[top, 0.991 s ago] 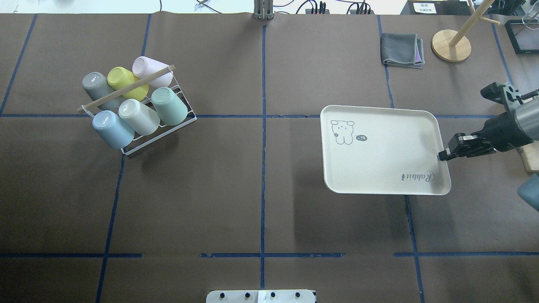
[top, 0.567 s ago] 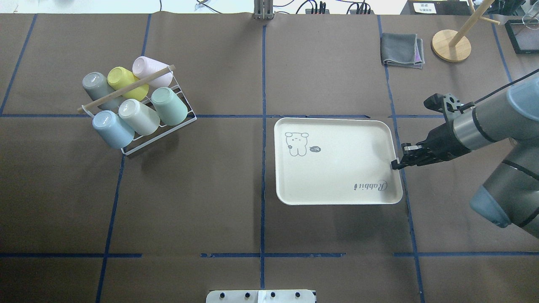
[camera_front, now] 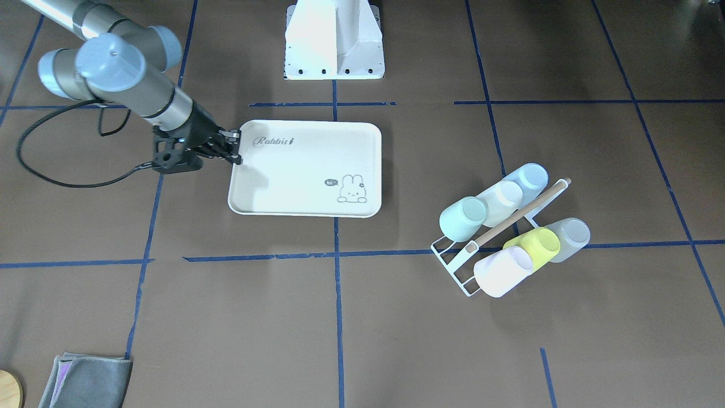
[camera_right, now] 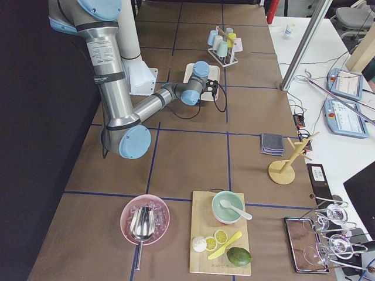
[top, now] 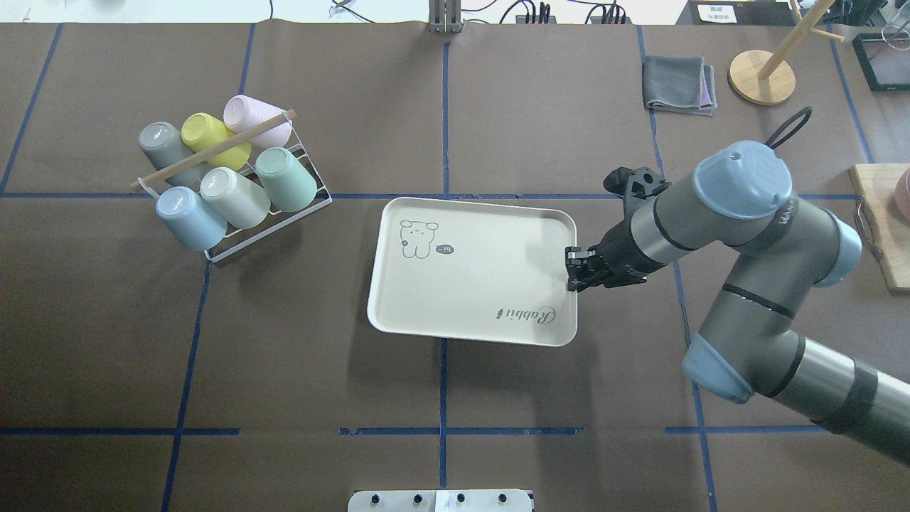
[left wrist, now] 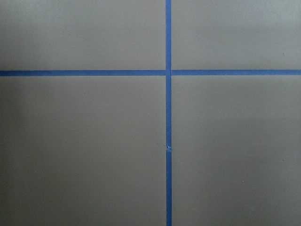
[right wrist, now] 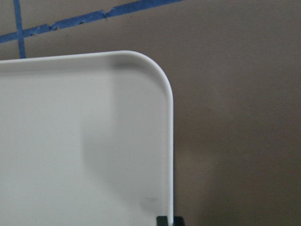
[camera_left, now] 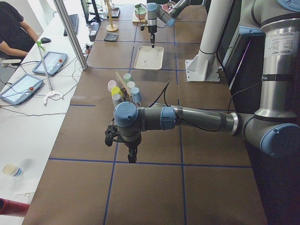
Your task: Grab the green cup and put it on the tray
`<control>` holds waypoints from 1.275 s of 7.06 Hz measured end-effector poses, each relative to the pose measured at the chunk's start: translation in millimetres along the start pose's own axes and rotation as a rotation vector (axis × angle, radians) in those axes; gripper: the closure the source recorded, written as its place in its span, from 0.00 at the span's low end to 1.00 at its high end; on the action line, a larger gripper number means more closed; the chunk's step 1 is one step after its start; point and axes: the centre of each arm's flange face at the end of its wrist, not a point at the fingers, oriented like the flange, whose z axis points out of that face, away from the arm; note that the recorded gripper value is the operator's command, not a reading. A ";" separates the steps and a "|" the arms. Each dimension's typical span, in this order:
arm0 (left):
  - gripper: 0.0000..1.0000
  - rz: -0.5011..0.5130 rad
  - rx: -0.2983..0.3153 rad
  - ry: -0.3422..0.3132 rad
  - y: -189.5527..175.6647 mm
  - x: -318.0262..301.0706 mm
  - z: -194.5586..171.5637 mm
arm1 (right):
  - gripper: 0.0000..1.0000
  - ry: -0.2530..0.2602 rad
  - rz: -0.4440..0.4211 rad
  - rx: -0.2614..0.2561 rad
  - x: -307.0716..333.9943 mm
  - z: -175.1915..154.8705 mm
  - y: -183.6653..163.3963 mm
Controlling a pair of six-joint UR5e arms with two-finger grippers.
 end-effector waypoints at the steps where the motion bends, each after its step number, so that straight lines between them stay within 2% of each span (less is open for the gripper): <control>1: 0.00 0.000 0.000 0.000 0.0 0.0 0.1 | 1.00 0.029 0.004 0.002 -22.7 14.2 12.2; 4: 0.00 0.000 0.000 0.001 0.1 -0.3 0.3 | 1.00 0.072 -0.015 0.010 -38.7 37.8 30.2; 9: 0.00 0.002 0.002 0.000 0.1 0.9 -0.8 | 0.99 0.084 -0.024 0.010 -47.8 51.6 30.4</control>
